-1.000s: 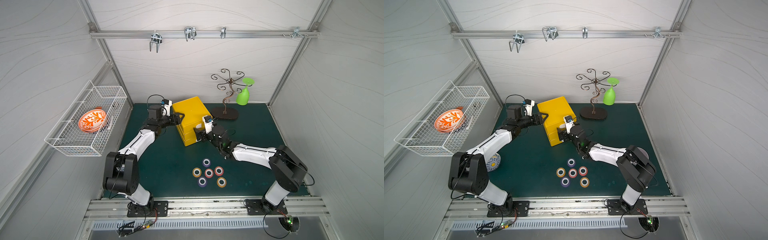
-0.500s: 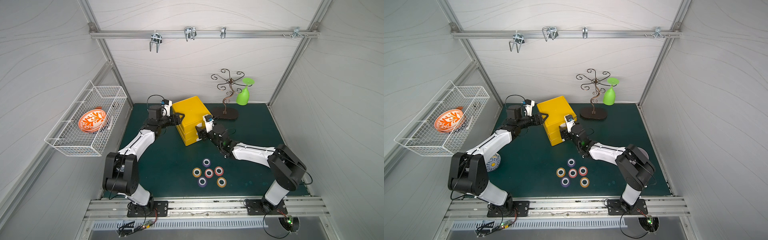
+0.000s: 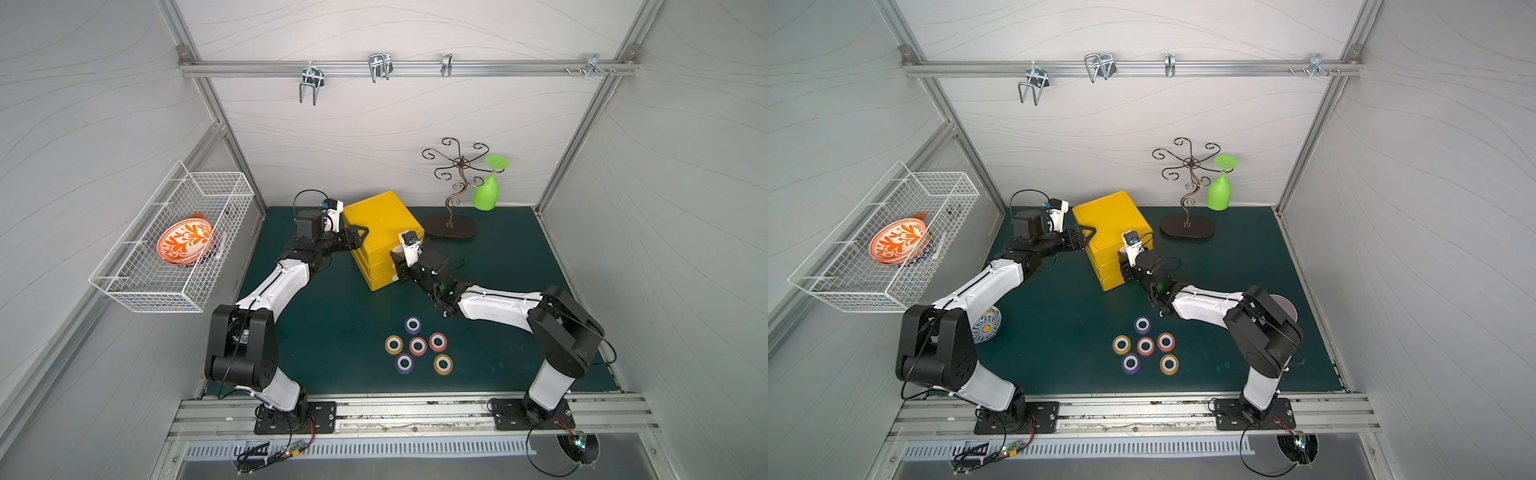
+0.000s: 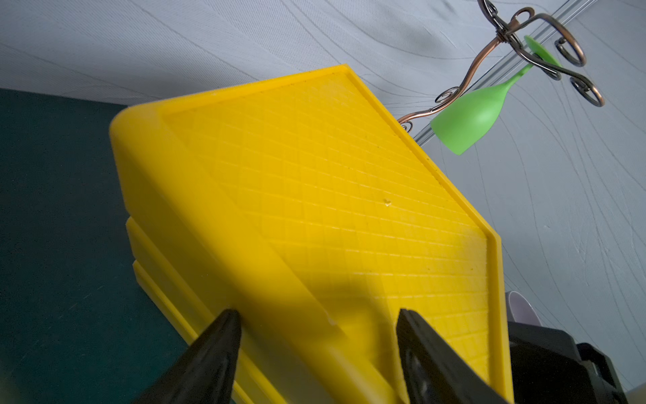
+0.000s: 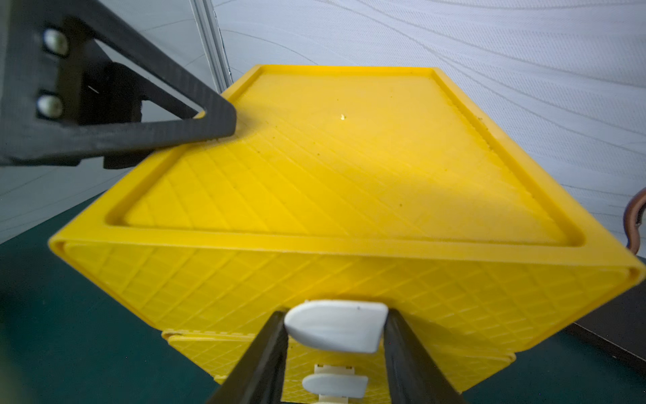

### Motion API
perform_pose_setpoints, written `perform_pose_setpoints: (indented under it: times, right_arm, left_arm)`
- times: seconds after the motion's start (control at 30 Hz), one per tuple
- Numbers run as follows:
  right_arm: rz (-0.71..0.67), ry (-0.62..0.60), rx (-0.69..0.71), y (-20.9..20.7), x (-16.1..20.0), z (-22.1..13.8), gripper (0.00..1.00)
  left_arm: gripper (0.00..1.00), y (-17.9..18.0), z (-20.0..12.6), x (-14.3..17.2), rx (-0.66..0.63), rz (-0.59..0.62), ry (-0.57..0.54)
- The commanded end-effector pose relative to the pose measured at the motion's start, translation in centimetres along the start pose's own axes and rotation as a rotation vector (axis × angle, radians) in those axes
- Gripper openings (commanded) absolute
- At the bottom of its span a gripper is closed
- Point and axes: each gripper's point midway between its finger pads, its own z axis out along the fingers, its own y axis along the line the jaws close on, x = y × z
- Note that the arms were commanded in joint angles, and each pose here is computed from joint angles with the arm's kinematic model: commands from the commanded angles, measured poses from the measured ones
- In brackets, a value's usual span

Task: Place the transparent tape into the drawer according to color
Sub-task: Open the drawer in the storage box.

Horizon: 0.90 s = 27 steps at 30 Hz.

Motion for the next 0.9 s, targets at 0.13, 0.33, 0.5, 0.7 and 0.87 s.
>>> perform_pose_setpoints:
  times: [0.13,0.33,0.5,0.7,0.87]
  right_arm:
    - [0.015,-0.042,-0.01,0.6,-1.2,-0.1,0.31]
    - [0.012,-0.036,-0.012,0.8,-1.1,-0.7,0.22]
    - [0.011,-0.032,-0.008,0.9,-1.0,-1.4,0.21]
    - [0.011,-0.025,-0.001,0.7,-0.7,-2.5,0.2]
    - [0.007,-0.017,0.002,0.9,-0.3,-3.4,0.18]
  left_arm:
    - [0.74,-0.7,-0.1,0.3,0.027,0.023,0.013]
    - [0.74,-0.7,0.0,0.3,0.025,0.023,0.014]
    - [0.74,-0.6,-0.1,0.3,0.021,0.025,0.014]
    - [0.74,-0.5,-0.2,0.3,0.015,0.026,0.015]
    - [0.74,-0.5,-0.2,0.3,0.009,0.029,0.014]
